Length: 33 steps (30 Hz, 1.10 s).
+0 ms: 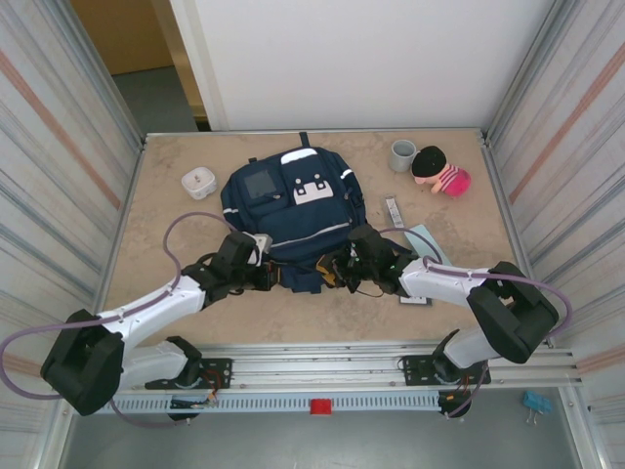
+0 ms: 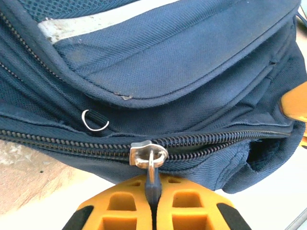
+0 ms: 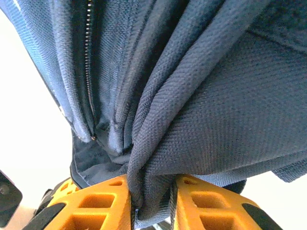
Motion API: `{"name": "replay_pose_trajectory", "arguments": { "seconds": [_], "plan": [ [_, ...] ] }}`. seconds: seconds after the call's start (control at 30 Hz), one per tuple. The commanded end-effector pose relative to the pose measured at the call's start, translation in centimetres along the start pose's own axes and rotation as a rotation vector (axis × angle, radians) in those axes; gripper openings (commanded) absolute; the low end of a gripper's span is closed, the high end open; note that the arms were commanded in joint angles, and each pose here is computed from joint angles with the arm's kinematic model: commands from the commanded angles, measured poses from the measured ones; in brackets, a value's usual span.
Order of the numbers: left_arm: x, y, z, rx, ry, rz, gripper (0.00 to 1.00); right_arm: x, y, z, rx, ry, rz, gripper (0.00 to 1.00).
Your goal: Pack books, pencil case, and school supplies into a backpack
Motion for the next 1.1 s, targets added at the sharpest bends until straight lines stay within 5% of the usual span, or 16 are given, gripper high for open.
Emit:
{"name": "replay_pose_trajectory", "arguments": {
  "seconds": [0.0,0.63,0.7,0.93,1.07],
  "plan": [
    [1.0,-2.0,0.3,-0.074,-0.037,-0.023,0.00,0.2,2.9,0.7,0.084,-0.045,0.039,0.24],
    [2.3,-10.6,-1.6,-0.274,0.041,-0.221,0.07,-1.5,4.9,0.5,0.103,-0.018,0.136,0.17],
    [2.4,-10.6,-1.6,-0.274,0.038,-0.228,0.14,-1.4,4.7,0.8,0.091,-0.024,0.161,0.15],
    [3.3,-8.4,1.8,-0.180,-0.037,-0.339,0.62,-0.6,2.5,2.9,-0.045,-0.010,0.349,0.11],
    [4.5,-5.9,4.9,-0.124,-0.130,-0.450,0.72,-0.7,2.4,4.4,-0.075,0.048,0.500,0.08]
  ]
}}
Point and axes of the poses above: each hand's point on the last joint's axis, 136 mm out from that joint toward the fingers, its own z axis back along the fingers, its own y axis along the line the jaws close on, x = y × z, the point moved 1 cm from there along z, back along the fingers, and after that the axes turned 7 degrees about -z, right-handed, at the moved point
